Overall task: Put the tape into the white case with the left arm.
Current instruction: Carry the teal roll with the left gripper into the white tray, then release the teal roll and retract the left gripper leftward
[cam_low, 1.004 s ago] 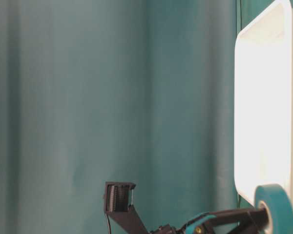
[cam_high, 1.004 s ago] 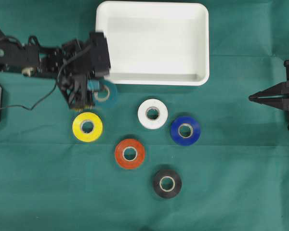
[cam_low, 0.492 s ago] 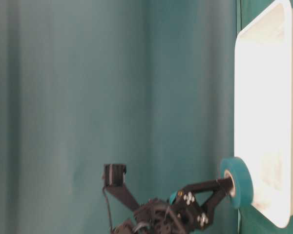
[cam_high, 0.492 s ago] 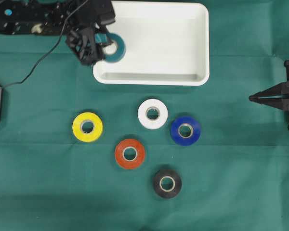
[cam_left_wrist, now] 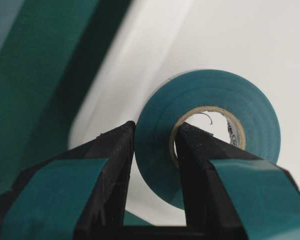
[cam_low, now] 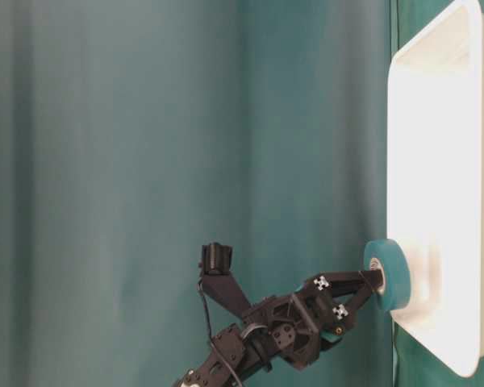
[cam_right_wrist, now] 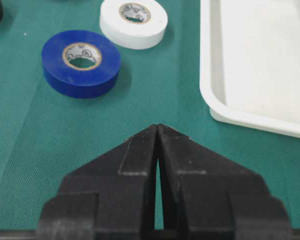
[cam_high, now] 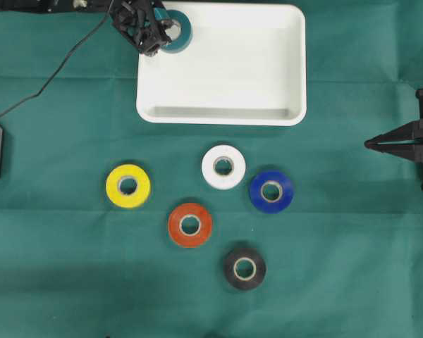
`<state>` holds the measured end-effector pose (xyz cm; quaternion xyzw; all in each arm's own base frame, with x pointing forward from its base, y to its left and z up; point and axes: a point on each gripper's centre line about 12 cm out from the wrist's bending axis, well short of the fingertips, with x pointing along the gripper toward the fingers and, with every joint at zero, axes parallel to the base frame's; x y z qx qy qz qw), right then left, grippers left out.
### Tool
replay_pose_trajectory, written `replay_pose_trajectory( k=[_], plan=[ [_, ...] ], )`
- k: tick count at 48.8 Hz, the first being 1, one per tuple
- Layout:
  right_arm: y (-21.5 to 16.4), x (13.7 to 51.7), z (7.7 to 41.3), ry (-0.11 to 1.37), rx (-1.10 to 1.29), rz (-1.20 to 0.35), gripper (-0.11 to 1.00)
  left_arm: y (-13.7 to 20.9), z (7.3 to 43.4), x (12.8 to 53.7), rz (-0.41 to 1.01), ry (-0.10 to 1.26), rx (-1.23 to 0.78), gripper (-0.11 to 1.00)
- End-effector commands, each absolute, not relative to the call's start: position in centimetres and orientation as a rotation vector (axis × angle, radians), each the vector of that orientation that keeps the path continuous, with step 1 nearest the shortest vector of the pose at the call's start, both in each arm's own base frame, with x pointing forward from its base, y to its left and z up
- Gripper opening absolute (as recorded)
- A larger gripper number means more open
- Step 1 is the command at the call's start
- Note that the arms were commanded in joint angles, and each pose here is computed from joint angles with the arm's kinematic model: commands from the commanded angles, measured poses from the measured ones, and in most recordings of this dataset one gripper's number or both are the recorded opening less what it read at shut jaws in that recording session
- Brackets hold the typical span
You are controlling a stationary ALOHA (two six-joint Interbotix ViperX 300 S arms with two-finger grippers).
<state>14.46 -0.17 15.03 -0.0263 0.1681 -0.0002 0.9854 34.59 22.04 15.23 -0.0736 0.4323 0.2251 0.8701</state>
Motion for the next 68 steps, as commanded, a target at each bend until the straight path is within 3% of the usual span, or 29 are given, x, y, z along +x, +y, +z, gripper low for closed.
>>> replay_pose_trajectory(
  k=[1, 20, 32, 47, 68],
  plan=[
    [-0.2, 14.7, 15.5, 0.323, -0.051, -0.001, -0.09, 22.5, 16.4, 35.4, 0.477, 0.863, -0.141, 0.24],
    [-0.2, 14.7, 15.5, 0.323, -0.051, -0.001, -0.09, 22.6, 15.6, 35.3, 0.477, 0.881, -0.150, 0.25],
    [-0.2, 14.7, 15.5, 0.320, -0.051, -0.001, -0.09, 22.3, 15.5, 34.9, 0.475, 0.885, -0.149, 0.88],
    [-0.2, 14.7, 15.5, 0.321, -0.051, -0.001, -0.09, 21.4, 17.1, 33.6, 0.478, 0.861, -0.142, 0.87],
    [-0.2, 14.6, 15.6, 0.312, -0.053, -0.001, -0.09, 14.7, 20.5, 29.6, 0.392, 0.790, -0.085, 0.87]
  ],
)
